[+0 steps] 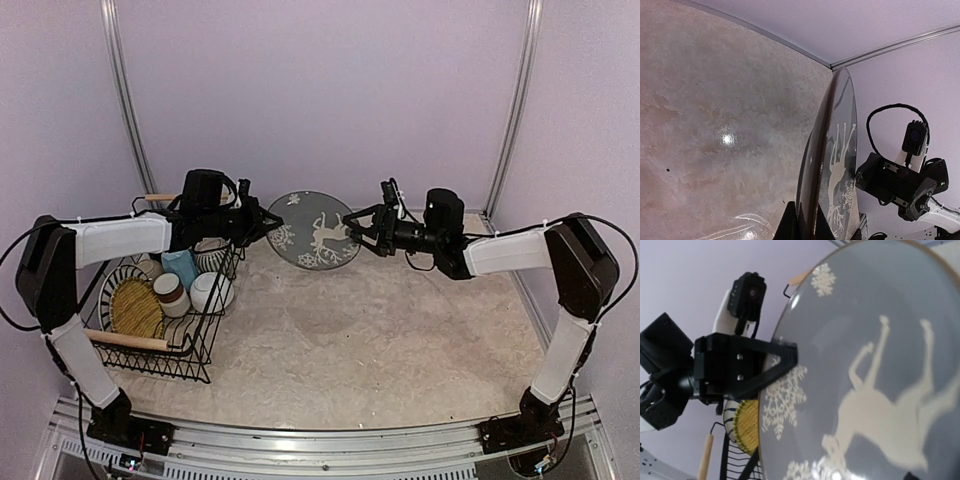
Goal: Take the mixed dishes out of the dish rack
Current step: Pass from the left arm to the right
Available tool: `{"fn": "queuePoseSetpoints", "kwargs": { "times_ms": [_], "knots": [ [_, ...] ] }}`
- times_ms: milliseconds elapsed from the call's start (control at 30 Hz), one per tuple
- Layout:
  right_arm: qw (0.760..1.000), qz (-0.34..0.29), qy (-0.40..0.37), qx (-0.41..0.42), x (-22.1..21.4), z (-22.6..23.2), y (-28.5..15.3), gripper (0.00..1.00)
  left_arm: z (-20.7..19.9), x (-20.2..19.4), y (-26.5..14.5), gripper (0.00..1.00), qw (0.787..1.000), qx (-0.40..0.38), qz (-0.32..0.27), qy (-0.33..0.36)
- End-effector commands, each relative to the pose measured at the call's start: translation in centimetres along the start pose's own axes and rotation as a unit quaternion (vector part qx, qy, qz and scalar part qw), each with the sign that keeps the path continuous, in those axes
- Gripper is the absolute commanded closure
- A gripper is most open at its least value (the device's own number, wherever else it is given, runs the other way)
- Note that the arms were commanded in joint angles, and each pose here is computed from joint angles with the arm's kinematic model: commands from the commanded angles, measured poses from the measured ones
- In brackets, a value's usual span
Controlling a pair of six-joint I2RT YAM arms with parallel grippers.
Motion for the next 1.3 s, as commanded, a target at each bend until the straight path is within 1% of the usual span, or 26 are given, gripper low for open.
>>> {"fn": "queuePoseSetpoints", "kwargs": {
  "times_ms": [0, 100, 233, 333, 433, 567, 667, 700, 767, 867, 967, 1033, 1067, 1133, 1200, 1267],
  "knots": [
    [1.0, 0.004, 0.01, -0.017, -1.2, -1.5, 0.2, 0.16, -5.4, 2.5, -0.9, 1.0, 0.991, -0.125, -0.045, 0.029],
    [0.999, -0.008, 0.012, -0.03, -1.3, -2.0, -1.0, 0.18, -5.1, 2.2, -1.1, 1.0, 0.992, -0.117, -0.046, 0.028],
    [0.997, -0.036, 0.014, -0.061, -1.4, -3.1, -4.1, 0.15, -5.4, 2.2, -2.1, 1.0, 0.993, -0.1, -0.054, 0.043],
    [0.996, -0.035, 0.016, -0.079, -1.4, -3.8, -4.9, 0.13, -5.8, 2.1, -2.5, 1.0, 0.992, -0.106, -0.052, 0.044],
    [0.998, -0.027, 0.025, -0.058, -1.7, -3.9, -4.4, 0.14, -6.4, 1.5, -2.1, 1.0, 0.991, -0.117, -0.042, 0.045],
    [0.999, -0.029, 0.038, -0.024, -1.7, -3.6, -3.8, 0.19, -7.3, 0.5, -0.9, 1.0, 0.99, -0.132, -0.026, 0.042],
    [0.999, -0.029, 0.038, -0.002, -1.5, -3.2, -3.6, 0.29, -7.8, -0.1, -0.2, 1.0, 0.989, -0.141, -0.012, 0.042],
    [0.999, -0.029, 0.04, 0.004, -1.5, -3.2, -3.6, 0.34, -7.8, -0.2, 0.0, 1.0, 0.989, -0.143, -0.007, 0.04],
    [0.998, -0.031, 0.046, 0.014, -1.6, -3.3, -3.8, 0.47, -7.7, -0.4, 0.2, 1.0, 0.989, -0.142, -0.003, 0.037],
    [0.997, -0.041, 0.059, 0.027, -2.0, -3.6, -4.3, 0.7, -7.6, -0.5, 0.2, 1.0, 0.99, -0.14, -0.001, 0.035],
    [0.996, -0.043, 0.07, 0.039, -2.3, -3.9, -4.6, 0.9, -7.4, -0.6, 0.3, 0.99, 0.991, -0.132, 0.003, 0.032],
    [0.995, -0.049, 0.076, 0.048, -2.4, -4.0, -4.9, 1.0, -7.1, -0.6, 0.5, 0.93, 0.993, -0.118, 0.008, 0.032],
    [0.994, -0.054, 0.078, 0.052, -2.4, -4.1, -5.2, 1.0, -6.9, -0.6, 0.5, 0.85, 0.994, -0.107, 0.009, 0.034],
    [0.992, -0.071, 0.084, 0.054, -2.1, -4.4, -6.3, 1.0, -6.5, -0.6, 0.5, 0.65, 0.996, -0.079, 0.008, 0.041],
    [0.992, -0.08, 0.087, 0.05, -2.1, -4.9, -7.4, 1.0, -6.4, -0.6, 0.0, 0.5, 0.997, -0.061, -0.001, 0.054],
    [0.992, -0.087, 0.088, 0.041, -1.8, -5.3, -8.4, 1.0, -6.8, -0.4, -1.1, 0.13, 0.996, -0.052, -0.013, 0.073]
  ]
}}
Point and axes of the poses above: each gripper's point midway between its finger pads, its own y axis out along the fingers, its own z axis along the line the jaws close on, x = y × z, the point moved 8 cm from there along -y, back along the fingers, and after that the axes turned 4 degrees about y, right-handed, at the moved point
